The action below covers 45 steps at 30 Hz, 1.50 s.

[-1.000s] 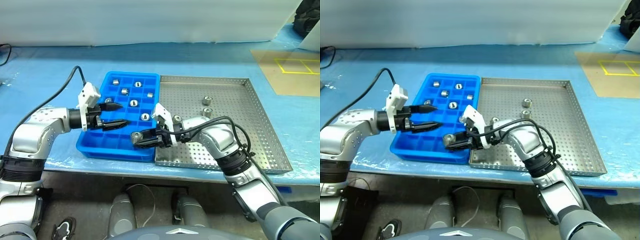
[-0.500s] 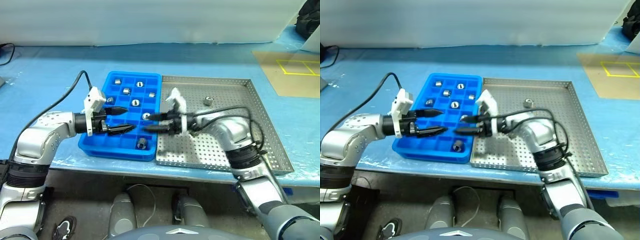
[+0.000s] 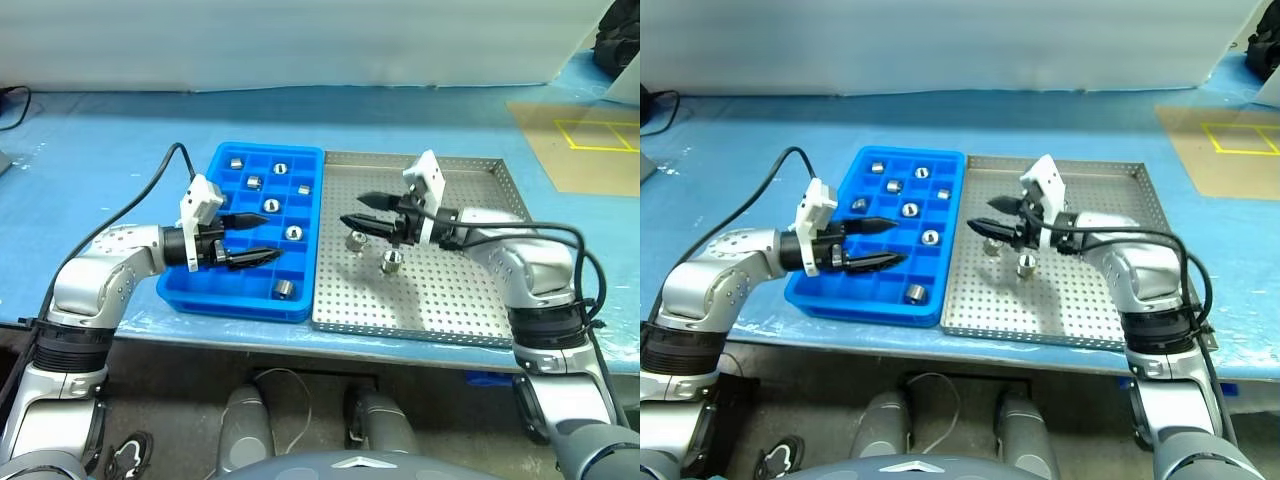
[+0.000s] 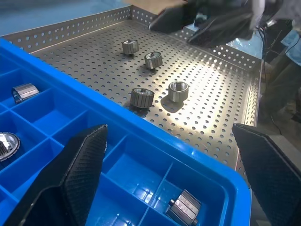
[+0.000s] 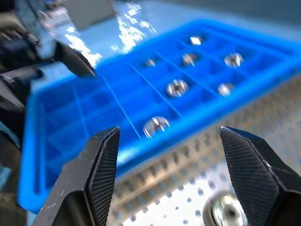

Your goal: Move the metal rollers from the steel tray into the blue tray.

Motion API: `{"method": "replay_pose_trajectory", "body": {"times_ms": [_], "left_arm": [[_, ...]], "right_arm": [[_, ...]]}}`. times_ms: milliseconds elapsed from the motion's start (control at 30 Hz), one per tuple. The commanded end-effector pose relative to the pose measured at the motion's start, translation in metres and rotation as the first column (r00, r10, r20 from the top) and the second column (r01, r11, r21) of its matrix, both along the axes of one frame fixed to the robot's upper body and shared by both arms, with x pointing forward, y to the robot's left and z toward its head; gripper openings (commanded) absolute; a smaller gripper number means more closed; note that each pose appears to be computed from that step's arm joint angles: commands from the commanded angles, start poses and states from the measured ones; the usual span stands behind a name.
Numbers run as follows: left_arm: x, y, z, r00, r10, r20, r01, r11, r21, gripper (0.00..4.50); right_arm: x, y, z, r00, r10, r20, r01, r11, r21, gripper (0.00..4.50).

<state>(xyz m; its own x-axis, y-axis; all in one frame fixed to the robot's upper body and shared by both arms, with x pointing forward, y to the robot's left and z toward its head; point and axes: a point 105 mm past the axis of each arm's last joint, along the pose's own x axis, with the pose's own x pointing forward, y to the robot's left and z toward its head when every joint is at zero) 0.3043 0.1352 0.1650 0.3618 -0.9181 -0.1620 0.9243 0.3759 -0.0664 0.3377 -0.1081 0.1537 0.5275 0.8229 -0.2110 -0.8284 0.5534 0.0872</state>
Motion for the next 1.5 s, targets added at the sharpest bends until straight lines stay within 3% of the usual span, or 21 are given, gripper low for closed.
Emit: {"method": "replay_pose_trajectory", "body": {"times_ms": [33,167,600,1100,1167,1400,1500], "left_arm": [[-0.001,-0.003,0.008,0.999,-0.015,0.042,0.015,1.000,-0.004,4.50],[-0.001,-0.002,0.008,0.999,-0.013,0.041,0.013,1.000,0.000,4.50],[-0.002,-0.002,0.005,0.999,-0.014,0.037,0.014,1.000,0.007,4.50],[-0.001,0.008,0.007,0.999,0.015,0.040,-0.016,1.000,0.020,4.50],[-0.003,0.009,0.008,0.999,0.018,0.041,-0.019,1.000,0.021,4.50],[-0.008,0.009,0.007,0.998,0.038,0.047,-0.039,0.999,0.022,4.50],[-0.008,0.011,0.010,0.996,0.062,0.056,-0.063,0.998,0.009,4.50]], "right_arm": [[-0.004,-0.005,0.002,0.999,-0.002,0.037,0.002,1.000,-0.005,3.47],[-0.013,-0.013,-0.010,1.000,-0.013,0.003,0.013,1.000,-0.018,3.47],[-0.007,-0.049,-0.048,0.989,-0.145,-0.035,0.141,0.984,-0.107,3.47],[-0.008,-0.038,-0.064,0.988,-0.143,-0.062,0.138,0.987,-0.082,3.47],[-0.011,-0.033,-0.066,0.989,-0.128,-0.071,0.123,0.990,-0.074,3.10],[-0.016,-0.028,-0.078,0.989,-0.098,-0.111,0.089,0.993,-0.080,3.10],[-0.016,-0.026,-0.077,0.990,-0.077,-0.115,0.068,0.994,-0.081,2.52]]}}
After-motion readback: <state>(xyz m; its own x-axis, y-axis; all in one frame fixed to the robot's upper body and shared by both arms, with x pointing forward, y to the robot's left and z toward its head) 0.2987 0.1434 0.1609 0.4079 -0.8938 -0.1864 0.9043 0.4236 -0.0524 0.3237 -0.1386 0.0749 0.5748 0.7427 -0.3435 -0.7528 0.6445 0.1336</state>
